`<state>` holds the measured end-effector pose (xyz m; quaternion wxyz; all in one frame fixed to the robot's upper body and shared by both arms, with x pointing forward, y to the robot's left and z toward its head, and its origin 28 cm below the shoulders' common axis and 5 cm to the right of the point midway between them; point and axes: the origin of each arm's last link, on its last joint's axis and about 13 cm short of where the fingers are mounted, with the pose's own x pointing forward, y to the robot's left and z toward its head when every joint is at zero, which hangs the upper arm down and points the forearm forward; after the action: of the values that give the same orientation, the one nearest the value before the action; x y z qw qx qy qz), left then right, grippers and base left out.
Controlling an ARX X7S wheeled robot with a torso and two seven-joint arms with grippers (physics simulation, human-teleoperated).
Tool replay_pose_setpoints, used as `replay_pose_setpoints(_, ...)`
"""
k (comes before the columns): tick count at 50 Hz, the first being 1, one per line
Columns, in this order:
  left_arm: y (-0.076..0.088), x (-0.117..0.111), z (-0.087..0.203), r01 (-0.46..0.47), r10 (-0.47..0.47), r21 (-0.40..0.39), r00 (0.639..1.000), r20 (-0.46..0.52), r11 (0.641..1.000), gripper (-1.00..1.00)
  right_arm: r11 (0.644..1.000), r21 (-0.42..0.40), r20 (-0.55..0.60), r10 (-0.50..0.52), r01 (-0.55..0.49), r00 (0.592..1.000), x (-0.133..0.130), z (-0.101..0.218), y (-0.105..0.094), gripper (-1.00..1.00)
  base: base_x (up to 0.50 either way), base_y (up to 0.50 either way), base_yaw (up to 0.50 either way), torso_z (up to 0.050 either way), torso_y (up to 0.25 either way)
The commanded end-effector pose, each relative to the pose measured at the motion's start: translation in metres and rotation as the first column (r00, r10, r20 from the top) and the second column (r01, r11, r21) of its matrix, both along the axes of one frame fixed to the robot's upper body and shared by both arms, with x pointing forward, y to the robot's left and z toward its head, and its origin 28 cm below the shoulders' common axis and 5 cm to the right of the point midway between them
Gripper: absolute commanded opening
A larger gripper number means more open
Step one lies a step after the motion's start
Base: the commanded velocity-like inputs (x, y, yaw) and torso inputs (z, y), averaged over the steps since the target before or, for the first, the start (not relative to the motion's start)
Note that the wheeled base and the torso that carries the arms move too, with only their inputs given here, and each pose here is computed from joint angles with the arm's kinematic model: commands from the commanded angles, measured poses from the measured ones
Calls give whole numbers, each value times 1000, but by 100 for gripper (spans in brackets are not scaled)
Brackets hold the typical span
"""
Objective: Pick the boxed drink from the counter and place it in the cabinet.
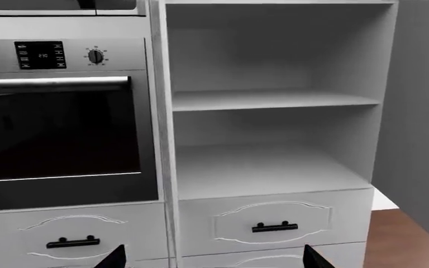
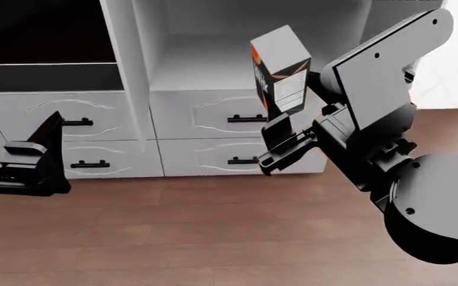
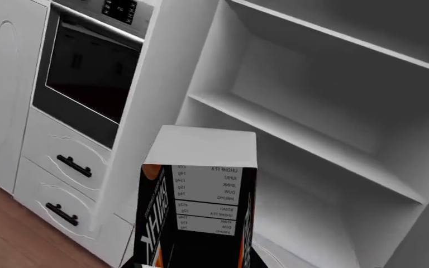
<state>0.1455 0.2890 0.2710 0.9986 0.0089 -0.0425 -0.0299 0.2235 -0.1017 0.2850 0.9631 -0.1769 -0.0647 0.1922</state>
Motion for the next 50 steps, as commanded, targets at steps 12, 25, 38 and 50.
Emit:
replay_pose_setpoints(12,-1,0,0,3,-3,0,1000,1,1000,100,999,38,41,-33,32,999,0,4,-5,-100,32,-1,149,0,1)
replay_pose_setpoints(25,-1,2,0,5,-5,-1,1000,1,1000,100,999,40,42,-35,33,999,1,6,-7,-100,292,-354,0,0,1)
replay_pose_setpoints(38,0,2,0,1,-1,-2,1000,1,1000,100,998,47,53,-42,40,998,0,7,-8,-100,370,-317,0,1,2)
replay_pose_setpoints(50,0,3,-1,3,-3,-6,1000,1,1000,100,998,48,61,-49,47,997,-2,9,-8,-100,498,-28,0,0,2)
